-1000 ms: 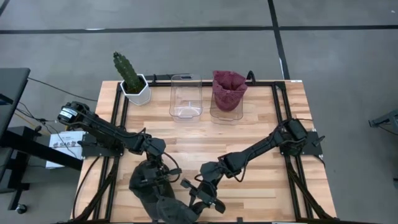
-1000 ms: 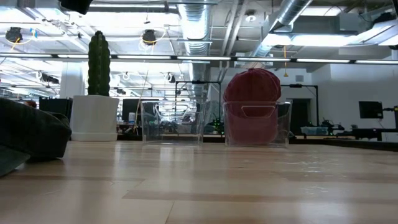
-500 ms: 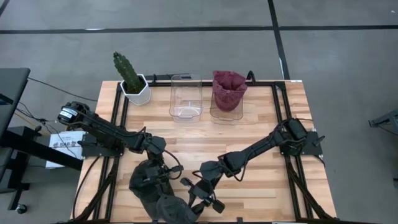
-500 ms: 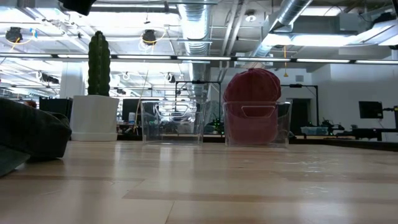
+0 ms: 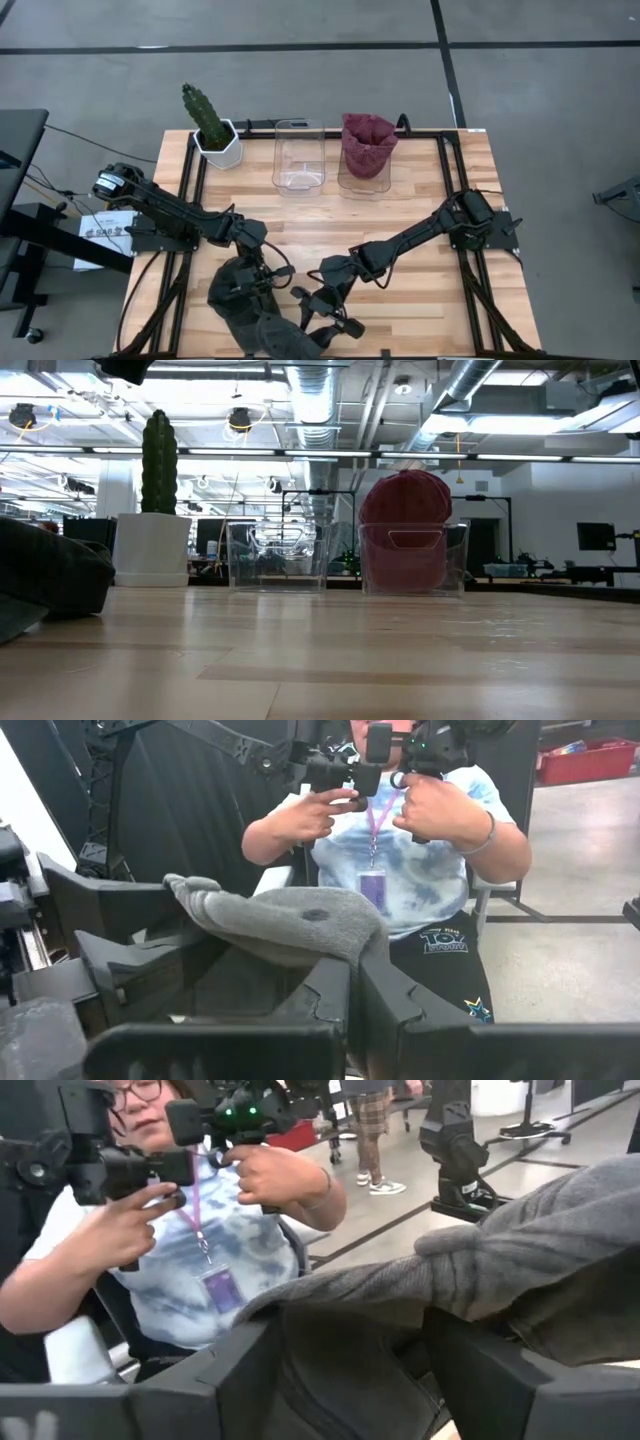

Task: Pick & Place hat
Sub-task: Put the right black head cap into the left transparent bin

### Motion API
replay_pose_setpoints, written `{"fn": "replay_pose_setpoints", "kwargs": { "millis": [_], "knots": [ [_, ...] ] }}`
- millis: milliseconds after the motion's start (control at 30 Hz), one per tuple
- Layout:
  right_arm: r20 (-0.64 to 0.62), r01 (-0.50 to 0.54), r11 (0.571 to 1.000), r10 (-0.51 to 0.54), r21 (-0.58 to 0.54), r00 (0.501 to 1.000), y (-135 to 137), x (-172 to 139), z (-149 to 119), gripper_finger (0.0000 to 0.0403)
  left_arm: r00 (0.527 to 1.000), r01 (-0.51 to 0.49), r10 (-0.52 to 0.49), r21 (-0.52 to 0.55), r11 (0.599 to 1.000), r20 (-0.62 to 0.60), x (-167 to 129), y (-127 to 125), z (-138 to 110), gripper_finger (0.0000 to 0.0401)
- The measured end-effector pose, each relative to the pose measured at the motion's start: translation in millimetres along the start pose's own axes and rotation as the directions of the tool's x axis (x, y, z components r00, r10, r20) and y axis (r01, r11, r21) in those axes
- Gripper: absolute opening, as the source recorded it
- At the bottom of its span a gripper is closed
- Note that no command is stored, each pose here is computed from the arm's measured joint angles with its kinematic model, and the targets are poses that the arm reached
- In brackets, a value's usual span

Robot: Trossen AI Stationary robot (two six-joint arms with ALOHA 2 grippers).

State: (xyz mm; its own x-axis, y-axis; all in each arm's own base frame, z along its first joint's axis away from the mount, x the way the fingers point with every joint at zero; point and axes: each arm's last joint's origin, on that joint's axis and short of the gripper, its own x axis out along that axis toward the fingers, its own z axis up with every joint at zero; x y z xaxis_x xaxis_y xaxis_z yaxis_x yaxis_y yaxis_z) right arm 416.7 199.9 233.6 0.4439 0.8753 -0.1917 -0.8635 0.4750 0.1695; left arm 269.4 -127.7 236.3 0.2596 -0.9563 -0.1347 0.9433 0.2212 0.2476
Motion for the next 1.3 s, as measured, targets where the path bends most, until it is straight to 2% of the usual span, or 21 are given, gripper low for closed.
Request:
{"fn": "replay_pose_setpoints", "kwargs": {
  "millis": [367,1300],
  "knots": [
    [0.003,-0.048,0.999,0.048,0.012,0.999,-1,-2,0,0.0249,1.0,0.002,-0.003,-0.011,1.0,-0.002,0,0,0,0.001],
    [0.014,-0.045,0.997,0.044,0.06,0.999,-22,-20,1,0.0249,1.0,0.02,-0.02,-0.03,0.999,-0.012,2,-3,-1,0.001]
  ]
}}
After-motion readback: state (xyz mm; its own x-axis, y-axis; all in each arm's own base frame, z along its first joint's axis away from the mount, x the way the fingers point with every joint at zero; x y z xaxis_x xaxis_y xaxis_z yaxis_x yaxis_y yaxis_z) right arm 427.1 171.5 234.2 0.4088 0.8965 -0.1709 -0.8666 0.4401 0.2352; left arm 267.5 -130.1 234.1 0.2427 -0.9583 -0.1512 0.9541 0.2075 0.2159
